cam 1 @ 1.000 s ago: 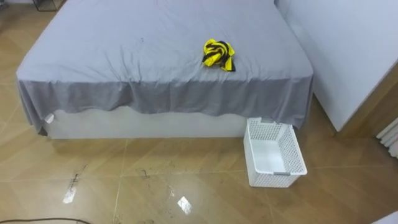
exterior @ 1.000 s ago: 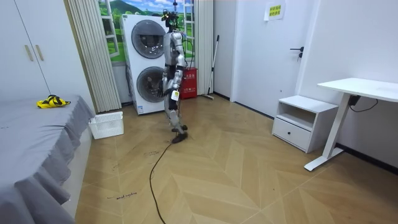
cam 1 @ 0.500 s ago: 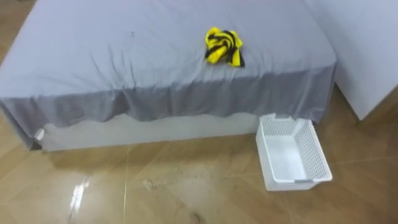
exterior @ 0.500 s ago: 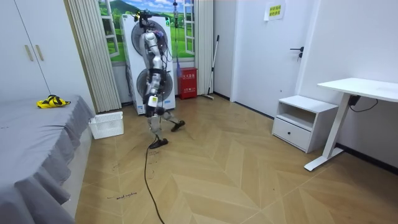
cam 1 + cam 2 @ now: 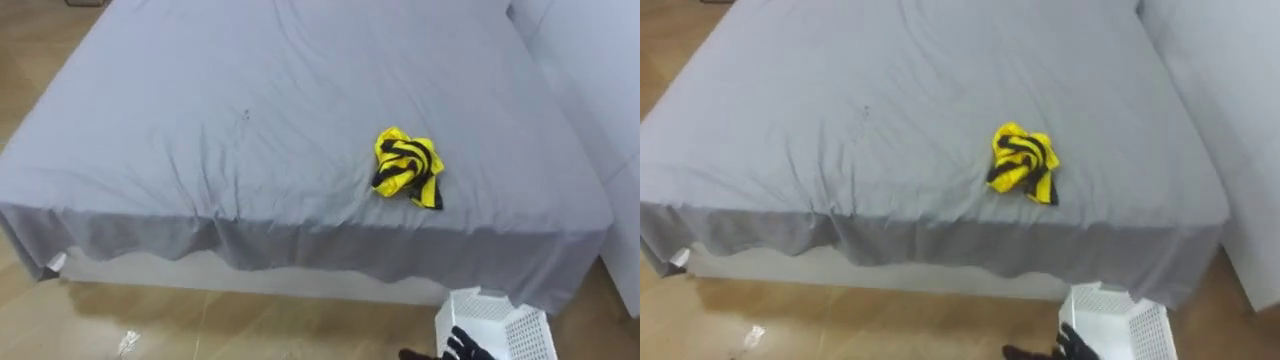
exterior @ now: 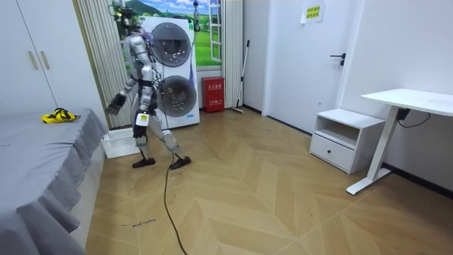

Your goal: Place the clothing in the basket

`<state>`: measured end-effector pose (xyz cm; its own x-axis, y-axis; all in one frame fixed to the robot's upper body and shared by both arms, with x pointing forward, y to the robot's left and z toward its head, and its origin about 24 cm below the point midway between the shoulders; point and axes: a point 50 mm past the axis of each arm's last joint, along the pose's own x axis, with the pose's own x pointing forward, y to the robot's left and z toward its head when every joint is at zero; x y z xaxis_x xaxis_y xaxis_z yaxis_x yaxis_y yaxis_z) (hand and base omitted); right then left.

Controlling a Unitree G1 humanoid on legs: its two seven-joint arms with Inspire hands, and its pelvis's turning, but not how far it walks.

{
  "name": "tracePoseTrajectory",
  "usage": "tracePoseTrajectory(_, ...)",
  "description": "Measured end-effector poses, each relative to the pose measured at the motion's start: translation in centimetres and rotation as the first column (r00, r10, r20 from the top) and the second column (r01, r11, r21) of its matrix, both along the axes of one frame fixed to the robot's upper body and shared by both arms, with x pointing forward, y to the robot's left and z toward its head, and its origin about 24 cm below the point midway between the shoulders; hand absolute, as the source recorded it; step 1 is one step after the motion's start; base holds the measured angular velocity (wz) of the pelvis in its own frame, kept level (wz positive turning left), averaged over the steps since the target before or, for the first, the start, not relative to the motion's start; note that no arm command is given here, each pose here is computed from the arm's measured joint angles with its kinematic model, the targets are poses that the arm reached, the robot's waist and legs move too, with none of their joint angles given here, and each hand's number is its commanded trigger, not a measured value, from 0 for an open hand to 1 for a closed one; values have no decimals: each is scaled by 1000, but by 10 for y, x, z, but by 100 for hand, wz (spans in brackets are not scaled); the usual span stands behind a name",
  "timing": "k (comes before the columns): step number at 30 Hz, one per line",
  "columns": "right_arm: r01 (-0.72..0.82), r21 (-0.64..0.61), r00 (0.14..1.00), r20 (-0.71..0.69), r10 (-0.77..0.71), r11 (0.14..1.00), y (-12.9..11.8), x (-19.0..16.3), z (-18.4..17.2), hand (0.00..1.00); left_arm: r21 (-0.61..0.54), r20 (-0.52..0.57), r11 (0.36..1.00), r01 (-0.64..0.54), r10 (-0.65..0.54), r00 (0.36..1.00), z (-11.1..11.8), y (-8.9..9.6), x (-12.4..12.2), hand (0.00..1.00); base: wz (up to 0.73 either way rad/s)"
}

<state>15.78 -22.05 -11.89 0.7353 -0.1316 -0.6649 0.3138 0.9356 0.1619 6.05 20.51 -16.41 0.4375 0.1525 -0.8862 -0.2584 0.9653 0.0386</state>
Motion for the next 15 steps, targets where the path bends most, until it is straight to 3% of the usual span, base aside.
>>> tracePoseTrajectory(3, -25, 13, 997, 70, 24, 1000, 10, 10, 10, 0, 34, -19, 999, -40, 41, 999, 2, 16, -17, 0, -39)
tracePoseTrajectory(6, -17, 10, 991, 133, 16, 1000, 10, 18, 21, 0, 48, -52, 997, -61, 63, 997, 2, 20, -33, 0, -21)
tracePoseTrajectory(10, 14, 11, 988, 154, -16, 1000, 3, 17, 25, 0, 40, 14, 992, -123, 122, 992, 5, 21, -25, 0, -3)
tracePoseTrajectory(15, 2, 10, 977, 213, -4, 1000, 6, 27, 35, 0, 4, 45, 983, -185, 184, 982, 5, 17, -22, 0, -59)
